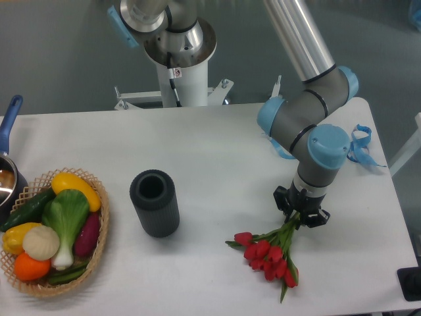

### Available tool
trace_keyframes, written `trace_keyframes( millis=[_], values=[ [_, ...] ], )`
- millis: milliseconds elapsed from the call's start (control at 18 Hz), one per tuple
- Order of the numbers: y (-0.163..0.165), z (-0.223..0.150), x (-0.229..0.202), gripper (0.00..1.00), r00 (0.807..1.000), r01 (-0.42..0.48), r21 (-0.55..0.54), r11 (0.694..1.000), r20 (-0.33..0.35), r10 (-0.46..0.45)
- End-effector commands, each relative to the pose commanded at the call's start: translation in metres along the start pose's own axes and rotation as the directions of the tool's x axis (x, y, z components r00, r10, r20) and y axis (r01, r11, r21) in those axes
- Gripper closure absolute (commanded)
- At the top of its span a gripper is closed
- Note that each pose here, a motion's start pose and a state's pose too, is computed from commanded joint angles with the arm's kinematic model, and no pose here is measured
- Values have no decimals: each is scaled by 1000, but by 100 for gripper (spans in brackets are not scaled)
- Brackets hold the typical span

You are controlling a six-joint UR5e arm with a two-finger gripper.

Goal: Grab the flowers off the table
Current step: 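Lift the grasped tulip bouquet up off the table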

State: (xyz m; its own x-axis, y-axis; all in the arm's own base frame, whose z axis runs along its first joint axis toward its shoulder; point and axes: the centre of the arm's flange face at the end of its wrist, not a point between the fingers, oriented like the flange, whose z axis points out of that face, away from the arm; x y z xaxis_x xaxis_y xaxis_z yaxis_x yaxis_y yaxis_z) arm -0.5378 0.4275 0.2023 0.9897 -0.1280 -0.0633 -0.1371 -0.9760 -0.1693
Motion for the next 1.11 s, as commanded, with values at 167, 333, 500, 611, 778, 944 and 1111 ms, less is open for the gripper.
trace_keyframes(
  millis=[167,333,500,611,778,944,1111],
  values=[
    [-2,-15,-3,85,1000,2,15,1000,21,-3],
    [-8,-52,3,85,998,2,57,998,59,-5],
    [-27,-102,18,85,994,60,160,985,84,-74],
    [-53,-155,38,85,990,85,296,951,86,-115],
    [-68,-200,55,85,993,61,440,896,67,-100],
    [-79,-242,73,85,993,85,558,826,23,-118],
    [-88,-268,87,85,994,100,662,742,-43,-97]
  ],
)
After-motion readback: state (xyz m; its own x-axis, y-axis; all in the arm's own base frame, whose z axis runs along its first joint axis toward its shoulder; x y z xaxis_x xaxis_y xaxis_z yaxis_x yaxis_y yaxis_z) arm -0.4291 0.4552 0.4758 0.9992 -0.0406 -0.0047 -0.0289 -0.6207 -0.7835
